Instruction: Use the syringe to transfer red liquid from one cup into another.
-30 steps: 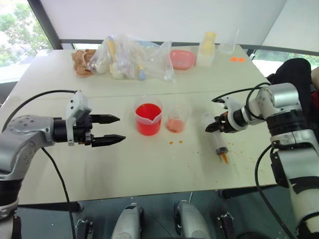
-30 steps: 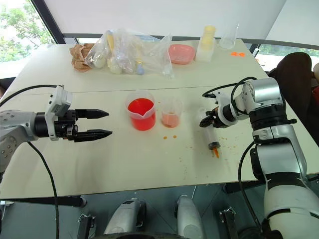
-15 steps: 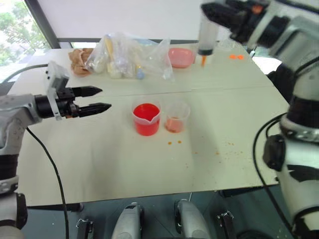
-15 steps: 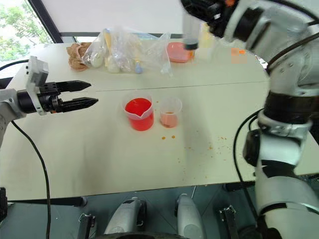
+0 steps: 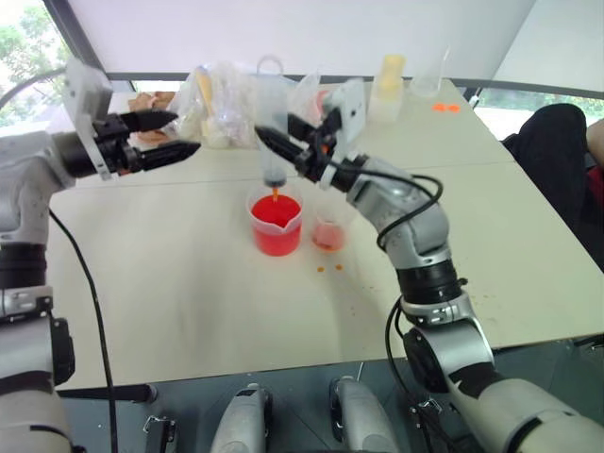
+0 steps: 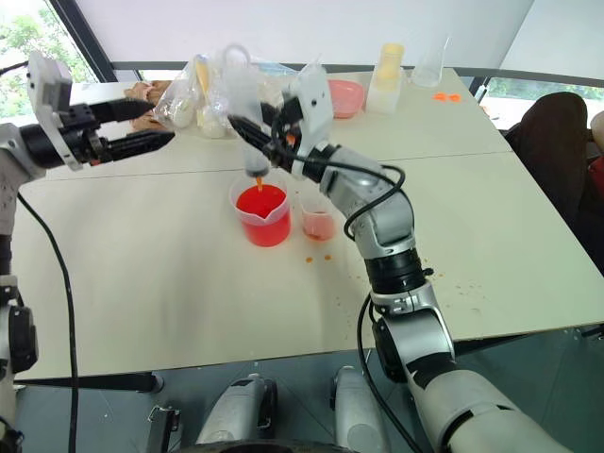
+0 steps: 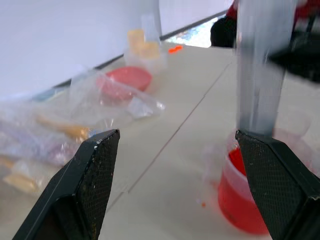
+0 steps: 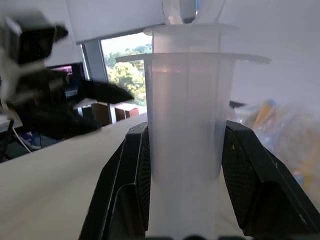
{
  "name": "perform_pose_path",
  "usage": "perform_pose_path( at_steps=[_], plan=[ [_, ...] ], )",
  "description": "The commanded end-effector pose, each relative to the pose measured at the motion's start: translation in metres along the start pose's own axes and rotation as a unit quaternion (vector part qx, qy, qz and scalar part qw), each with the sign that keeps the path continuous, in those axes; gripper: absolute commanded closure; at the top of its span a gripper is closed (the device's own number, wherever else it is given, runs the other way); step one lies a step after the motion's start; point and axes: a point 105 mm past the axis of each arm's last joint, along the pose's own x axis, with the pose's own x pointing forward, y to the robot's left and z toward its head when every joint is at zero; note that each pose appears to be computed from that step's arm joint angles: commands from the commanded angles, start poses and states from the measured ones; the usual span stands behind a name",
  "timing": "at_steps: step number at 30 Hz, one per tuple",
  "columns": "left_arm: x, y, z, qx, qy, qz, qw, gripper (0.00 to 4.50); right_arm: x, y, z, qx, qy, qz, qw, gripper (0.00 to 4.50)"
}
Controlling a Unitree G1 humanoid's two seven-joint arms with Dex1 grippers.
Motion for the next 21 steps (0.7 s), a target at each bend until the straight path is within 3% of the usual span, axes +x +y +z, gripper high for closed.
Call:
perform_pose_path(
  at_steps=[1, 13, 21],
  plan=[
    [0.005, -0.002, 0.03, 0.026, -0.045, -0.011, 0.999, 0.61, 0.001, 0.01, 0.008, -0.032, -0.023, 0.015, 0.999, 3.04],
    [0.045, -0.032, 0.062, 0.043, -0.1, -0.086, 0.99, 0.61, 0.004, 0.012, -0.011, -0.048, -0.008, 0.002, 0.999, 3.04],
    [0.067, -0.028, 0.046, 0.071, -0.071, -0.086, 0.991, 0.61, 0.004, 0.008, -0.011, -0.051, -0.012, -0.016, 0.999, 3.04]
  ],
)
